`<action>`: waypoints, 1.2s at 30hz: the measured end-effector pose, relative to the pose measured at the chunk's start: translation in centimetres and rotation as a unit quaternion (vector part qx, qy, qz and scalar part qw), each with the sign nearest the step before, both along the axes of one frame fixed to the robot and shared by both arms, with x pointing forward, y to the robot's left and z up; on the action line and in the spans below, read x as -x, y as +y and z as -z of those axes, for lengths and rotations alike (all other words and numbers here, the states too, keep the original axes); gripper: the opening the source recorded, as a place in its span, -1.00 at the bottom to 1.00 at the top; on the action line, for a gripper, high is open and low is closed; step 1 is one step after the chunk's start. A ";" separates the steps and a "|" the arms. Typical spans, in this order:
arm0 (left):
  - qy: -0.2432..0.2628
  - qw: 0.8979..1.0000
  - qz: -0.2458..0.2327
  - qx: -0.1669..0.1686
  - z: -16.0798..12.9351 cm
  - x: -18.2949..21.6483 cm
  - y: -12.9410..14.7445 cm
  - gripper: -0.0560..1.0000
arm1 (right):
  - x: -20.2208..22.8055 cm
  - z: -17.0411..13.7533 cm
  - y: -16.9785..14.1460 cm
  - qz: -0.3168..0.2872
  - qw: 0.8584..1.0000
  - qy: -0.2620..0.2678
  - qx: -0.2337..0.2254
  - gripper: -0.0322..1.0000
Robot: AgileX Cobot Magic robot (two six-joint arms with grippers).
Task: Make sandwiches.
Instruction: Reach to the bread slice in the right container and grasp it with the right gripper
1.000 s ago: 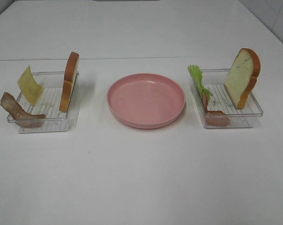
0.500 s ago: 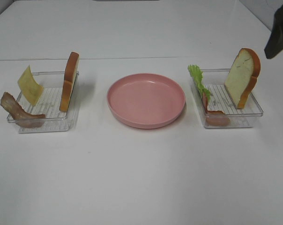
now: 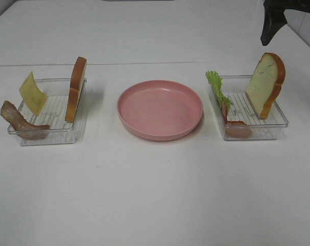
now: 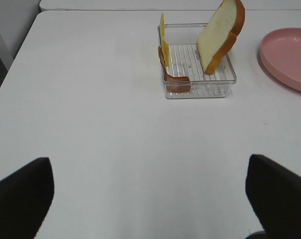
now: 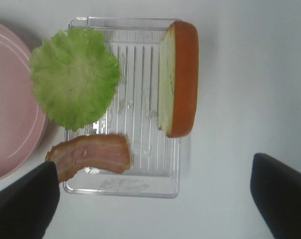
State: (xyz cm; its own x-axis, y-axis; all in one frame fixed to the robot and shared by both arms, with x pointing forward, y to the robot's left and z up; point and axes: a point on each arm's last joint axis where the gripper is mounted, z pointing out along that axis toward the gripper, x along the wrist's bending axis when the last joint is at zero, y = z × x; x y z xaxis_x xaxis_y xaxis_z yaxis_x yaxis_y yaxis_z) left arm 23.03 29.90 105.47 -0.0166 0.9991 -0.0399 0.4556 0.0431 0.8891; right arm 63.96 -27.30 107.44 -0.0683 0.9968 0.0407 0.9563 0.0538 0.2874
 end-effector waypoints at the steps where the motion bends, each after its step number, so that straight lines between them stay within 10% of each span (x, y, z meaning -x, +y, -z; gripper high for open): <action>1: 0.000 1.000 0.000 0.000 0.0 0.0 0.0 0.98 | 0.0 0.0 0.0 0.000 1.000 0.000 0.000 0.95; 36: 0.000 1.000 0.001 -0.004 0.0 0.0 0.0 0.98 | -6.4 9.8 -3.1 0.018 0.996 0.078 -0.039 0.92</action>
